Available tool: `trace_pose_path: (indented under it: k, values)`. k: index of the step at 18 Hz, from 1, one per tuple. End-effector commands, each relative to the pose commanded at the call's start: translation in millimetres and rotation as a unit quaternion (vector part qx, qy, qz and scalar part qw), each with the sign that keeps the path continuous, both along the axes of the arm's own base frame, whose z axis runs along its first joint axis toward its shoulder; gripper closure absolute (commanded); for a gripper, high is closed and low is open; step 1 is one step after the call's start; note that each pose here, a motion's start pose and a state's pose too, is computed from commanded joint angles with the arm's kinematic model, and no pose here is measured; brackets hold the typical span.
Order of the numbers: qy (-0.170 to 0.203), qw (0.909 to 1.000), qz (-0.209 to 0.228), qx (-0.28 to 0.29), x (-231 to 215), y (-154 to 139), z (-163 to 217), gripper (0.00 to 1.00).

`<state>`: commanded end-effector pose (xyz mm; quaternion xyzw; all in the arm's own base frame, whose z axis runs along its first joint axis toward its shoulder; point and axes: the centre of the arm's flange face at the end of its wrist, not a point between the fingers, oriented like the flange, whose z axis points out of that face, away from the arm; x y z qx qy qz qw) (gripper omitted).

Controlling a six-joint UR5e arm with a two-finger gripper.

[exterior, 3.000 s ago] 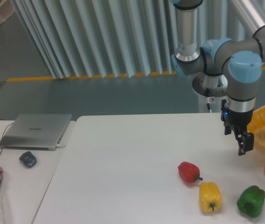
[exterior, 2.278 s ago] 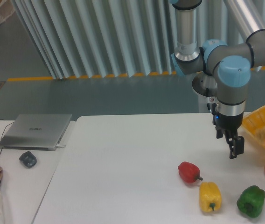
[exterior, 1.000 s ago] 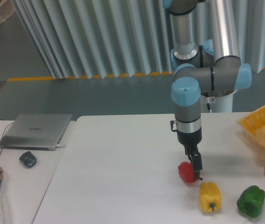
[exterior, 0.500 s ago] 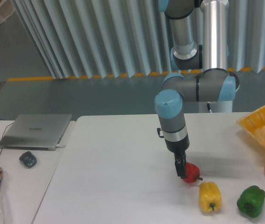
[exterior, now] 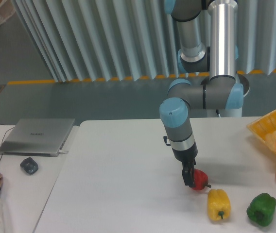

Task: Place the red peppers in a basket
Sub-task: 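Lower the gripper around the red pepper and close on it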

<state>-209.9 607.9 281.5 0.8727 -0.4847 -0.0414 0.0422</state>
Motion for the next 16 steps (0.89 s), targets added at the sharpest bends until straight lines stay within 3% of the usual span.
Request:
trace_pose_path:
  k: [2, 6, 7, 9, 10, 12, 16]
  values:
    - [-0.001, 1.0, -0.003, -0.004, -7, -2, -4, 0.0]
    - [0.012, 0.9998, -0.001, -0.018, -12, -4, -10, 0.23]
    - [0.014, 0.9997, 0.003, -0.018, -12, -4, -9, 0.4]
    - [0.014, 0.9998, 0.003, -0.016, -12, -5, -6, 0.41]
    - [0.014, 0.9998, 0.005, -0.016, -12, -5, -5, 0.51]
    - [0.011, 0.9997, 0.009, -0.02, -11, -6, -5, 0.6]
    - [0.009, 0.9997, 0.021, -0.014, -15, -12, 10, 0.6]
